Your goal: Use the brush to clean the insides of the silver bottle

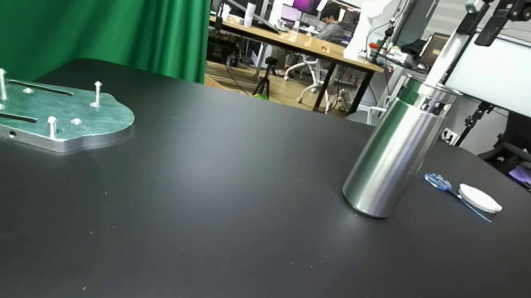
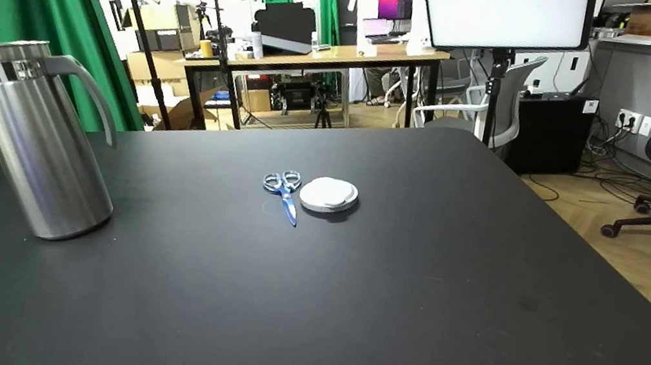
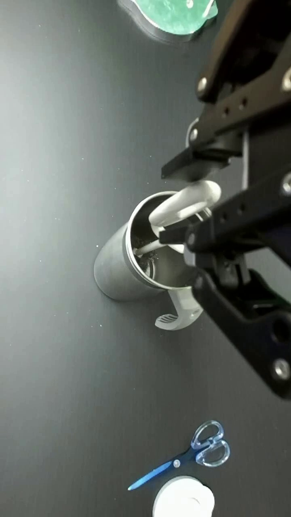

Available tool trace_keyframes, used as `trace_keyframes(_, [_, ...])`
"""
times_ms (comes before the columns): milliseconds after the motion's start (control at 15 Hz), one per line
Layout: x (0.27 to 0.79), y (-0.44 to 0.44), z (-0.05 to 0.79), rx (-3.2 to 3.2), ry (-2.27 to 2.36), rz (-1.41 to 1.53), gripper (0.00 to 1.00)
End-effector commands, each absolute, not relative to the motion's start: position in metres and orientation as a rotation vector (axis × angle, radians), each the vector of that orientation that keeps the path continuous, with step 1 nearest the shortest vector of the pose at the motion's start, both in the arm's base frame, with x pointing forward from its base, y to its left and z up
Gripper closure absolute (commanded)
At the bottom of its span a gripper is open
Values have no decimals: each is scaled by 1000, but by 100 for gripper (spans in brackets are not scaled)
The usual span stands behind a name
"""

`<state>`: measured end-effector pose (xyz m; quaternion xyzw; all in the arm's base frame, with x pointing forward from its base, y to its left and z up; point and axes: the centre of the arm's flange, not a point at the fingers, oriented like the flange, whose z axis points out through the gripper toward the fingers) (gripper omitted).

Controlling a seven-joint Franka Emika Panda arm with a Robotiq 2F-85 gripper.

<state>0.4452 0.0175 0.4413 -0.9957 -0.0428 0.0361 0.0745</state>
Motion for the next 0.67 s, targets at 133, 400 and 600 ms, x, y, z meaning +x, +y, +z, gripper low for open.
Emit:
trace_keyframes(133, [421,28,494,-3002,-136,44,21])
trace_keyframes(400, [417,29,494,-2989,-179,52,18])
trace_keyframes(600, [411,31,503,-2990,-184,41,7])
